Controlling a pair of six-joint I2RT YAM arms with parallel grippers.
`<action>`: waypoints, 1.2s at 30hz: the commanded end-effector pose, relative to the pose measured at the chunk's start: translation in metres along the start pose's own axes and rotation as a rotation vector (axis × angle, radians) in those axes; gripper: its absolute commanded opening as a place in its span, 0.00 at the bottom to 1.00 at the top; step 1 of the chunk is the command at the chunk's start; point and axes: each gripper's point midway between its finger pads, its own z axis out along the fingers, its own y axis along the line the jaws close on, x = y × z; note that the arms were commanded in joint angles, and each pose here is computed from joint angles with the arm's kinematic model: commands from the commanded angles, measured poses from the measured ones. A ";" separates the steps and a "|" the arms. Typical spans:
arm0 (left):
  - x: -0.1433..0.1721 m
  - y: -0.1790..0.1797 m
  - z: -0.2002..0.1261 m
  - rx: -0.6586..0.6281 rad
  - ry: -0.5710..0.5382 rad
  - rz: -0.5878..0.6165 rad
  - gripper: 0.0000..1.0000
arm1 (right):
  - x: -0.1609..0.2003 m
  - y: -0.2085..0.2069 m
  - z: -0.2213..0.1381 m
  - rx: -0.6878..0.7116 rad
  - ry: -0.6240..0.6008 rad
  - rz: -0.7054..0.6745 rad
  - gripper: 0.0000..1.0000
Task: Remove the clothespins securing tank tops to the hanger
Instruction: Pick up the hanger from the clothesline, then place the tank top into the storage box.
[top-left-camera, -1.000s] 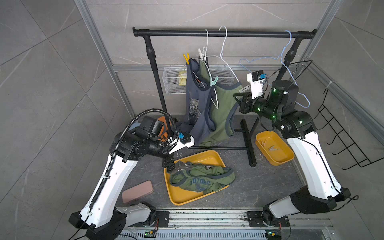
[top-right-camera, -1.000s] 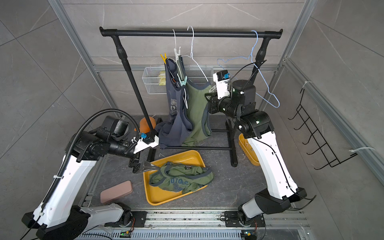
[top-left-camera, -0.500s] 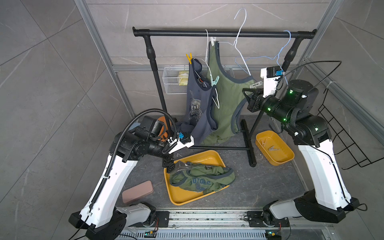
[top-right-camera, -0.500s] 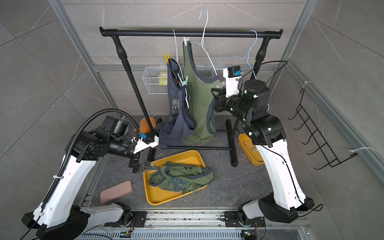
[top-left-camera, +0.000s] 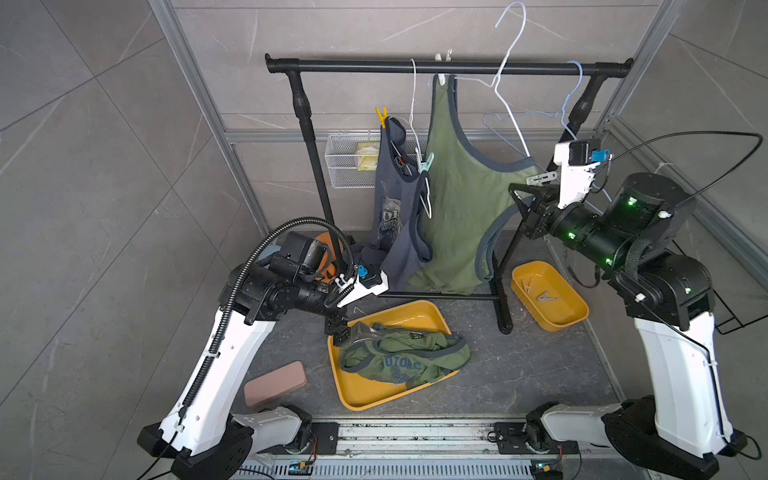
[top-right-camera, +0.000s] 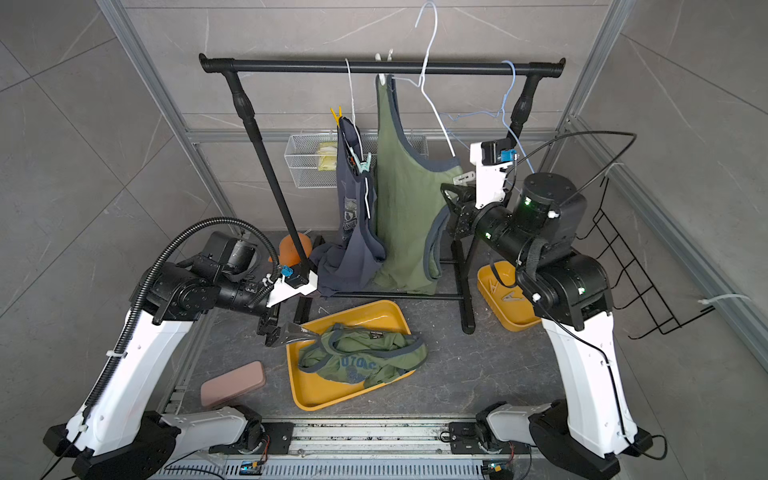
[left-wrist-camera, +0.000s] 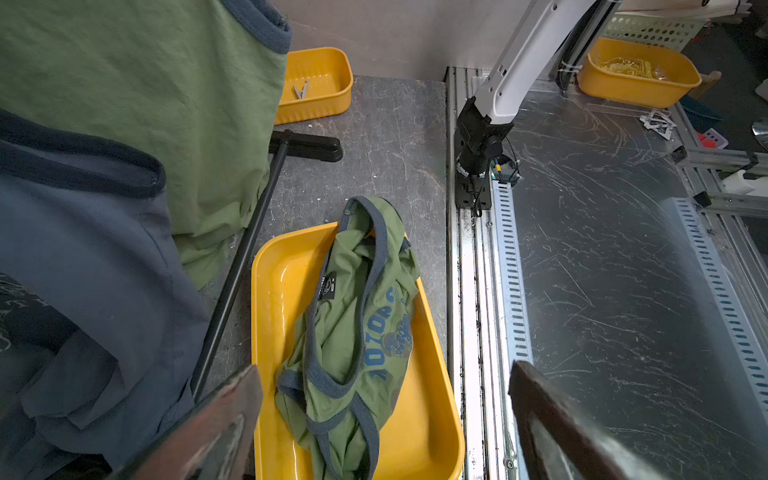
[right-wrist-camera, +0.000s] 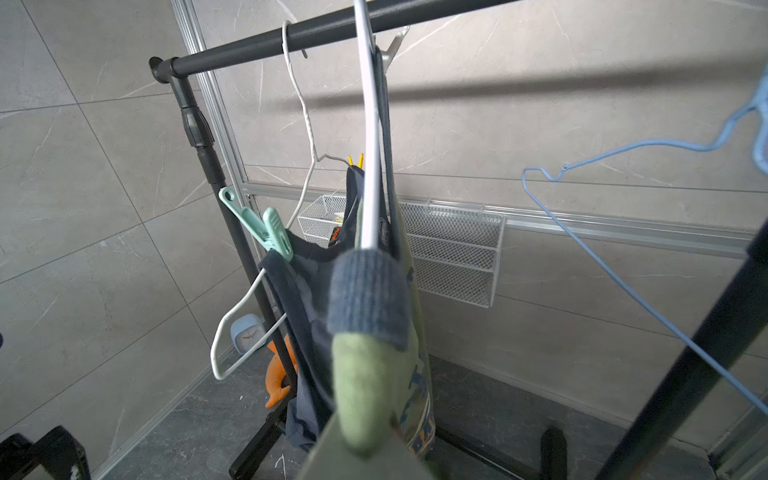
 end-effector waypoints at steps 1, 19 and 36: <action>-0.008 -0.010 -0.008 0.017 -0.037 0.014 0.96 | -0.022 0.003 -0.032 0.005 -0.069 -0.045 0.00; -0.010 -0.013 -0.010 0.017 -0.045 0.017 0.96 | 0.000 0.005 -0.076 0.011 0.044 -0.107 0.00; -0.009 -0.015 -0.012 0.011 -0.045 0.023 0.96 | -0.058 0.023 -0.159 -0.039 -0.179 -0.117 0.00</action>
